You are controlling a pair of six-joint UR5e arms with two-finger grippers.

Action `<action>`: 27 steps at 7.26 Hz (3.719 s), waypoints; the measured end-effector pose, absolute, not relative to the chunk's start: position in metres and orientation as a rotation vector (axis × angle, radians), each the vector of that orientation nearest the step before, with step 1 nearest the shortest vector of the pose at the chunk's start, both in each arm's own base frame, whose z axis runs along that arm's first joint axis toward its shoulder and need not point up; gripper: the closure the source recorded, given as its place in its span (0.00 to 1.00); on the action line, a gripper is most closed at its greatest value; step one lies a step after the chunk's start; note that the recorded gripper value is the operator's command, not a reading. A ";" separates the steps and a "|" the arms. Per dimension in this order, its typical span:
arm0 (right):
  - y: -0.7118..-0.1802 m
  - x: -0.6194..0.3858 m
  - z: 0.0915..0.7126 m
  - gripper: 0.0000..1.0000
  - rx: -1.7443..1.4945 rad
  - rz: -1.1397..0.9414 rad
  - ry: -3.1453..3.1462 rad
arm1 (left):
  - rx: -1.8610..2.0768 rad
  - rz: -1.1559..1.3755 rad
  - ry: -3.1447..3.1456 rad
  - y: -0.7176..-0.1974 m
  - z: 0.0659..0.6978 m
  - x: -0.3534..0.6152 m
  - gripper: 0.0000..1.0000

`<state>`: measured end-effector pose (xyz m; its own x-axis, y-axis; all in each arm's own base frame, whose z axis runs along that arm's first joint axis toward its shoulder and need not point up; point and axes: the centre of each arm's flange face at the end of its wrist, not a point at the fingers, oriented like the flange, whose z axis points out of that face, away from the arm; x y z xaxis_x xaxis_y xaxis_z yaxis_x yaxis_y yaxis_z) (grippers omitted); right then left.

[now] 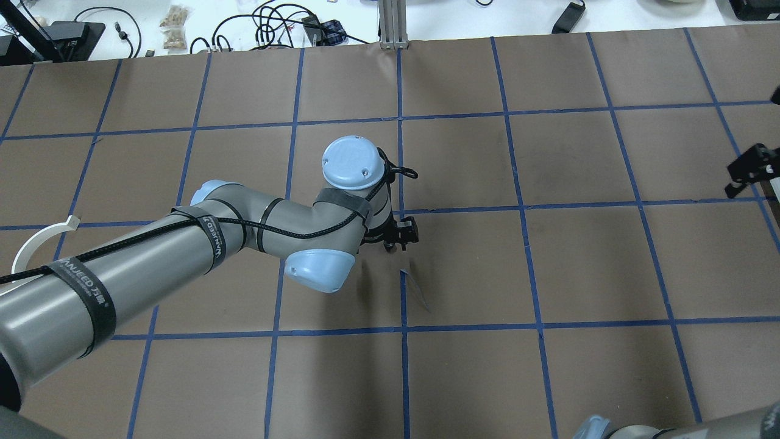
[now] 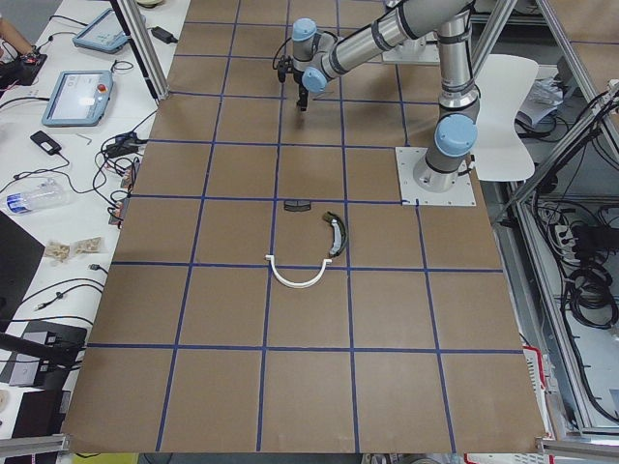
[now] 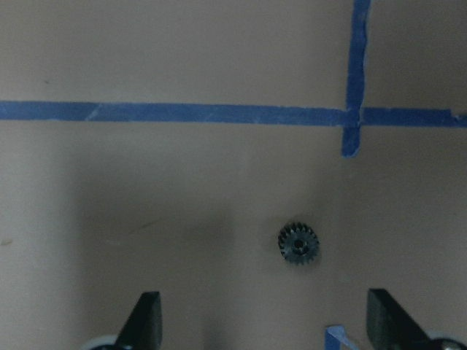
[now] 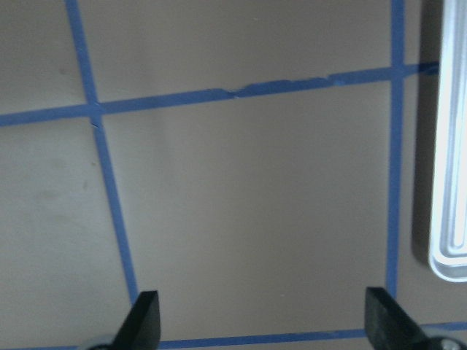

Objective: Place bearing gear from tray to pile

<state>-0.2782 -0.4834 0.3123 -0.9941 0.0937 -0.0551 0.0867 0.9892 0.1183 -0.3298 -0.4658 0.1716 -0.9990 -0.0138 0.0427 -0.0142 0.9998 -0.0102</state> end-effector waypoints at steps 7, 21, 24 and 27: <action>-0.439 -0.450 0.221 0.21 0.103 0.120 3.171 | 0.010 0.121 -3.082 -0.473 0.164 -0.335 1.00; -0.448 -0.456 0.179 0.58 0.205 0.098 3.120 | -0.110 -0.216 -3.172 -0.544 0.255 0.136 1.00; -0.447 -0.456 0.178 1.00 0.204 0.111 3.120 | -0.119 -0.153 -3.189 -0.502 0.199 0.174 0.96; -0.447 -0.452 0.190 1.00 0.195 0.137 3.113 | -0.129 -0.130 -3.197 -0.497 0.194 0.176 0.00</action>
<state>-0.4519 -0.4469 0.1899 -0.9920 0.1252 -0.0141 0.1235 0.9884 0.0886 0.1755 -0.4972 0.1940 -0.9949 0.0831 -0.0577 0.0782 0.9934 0.0835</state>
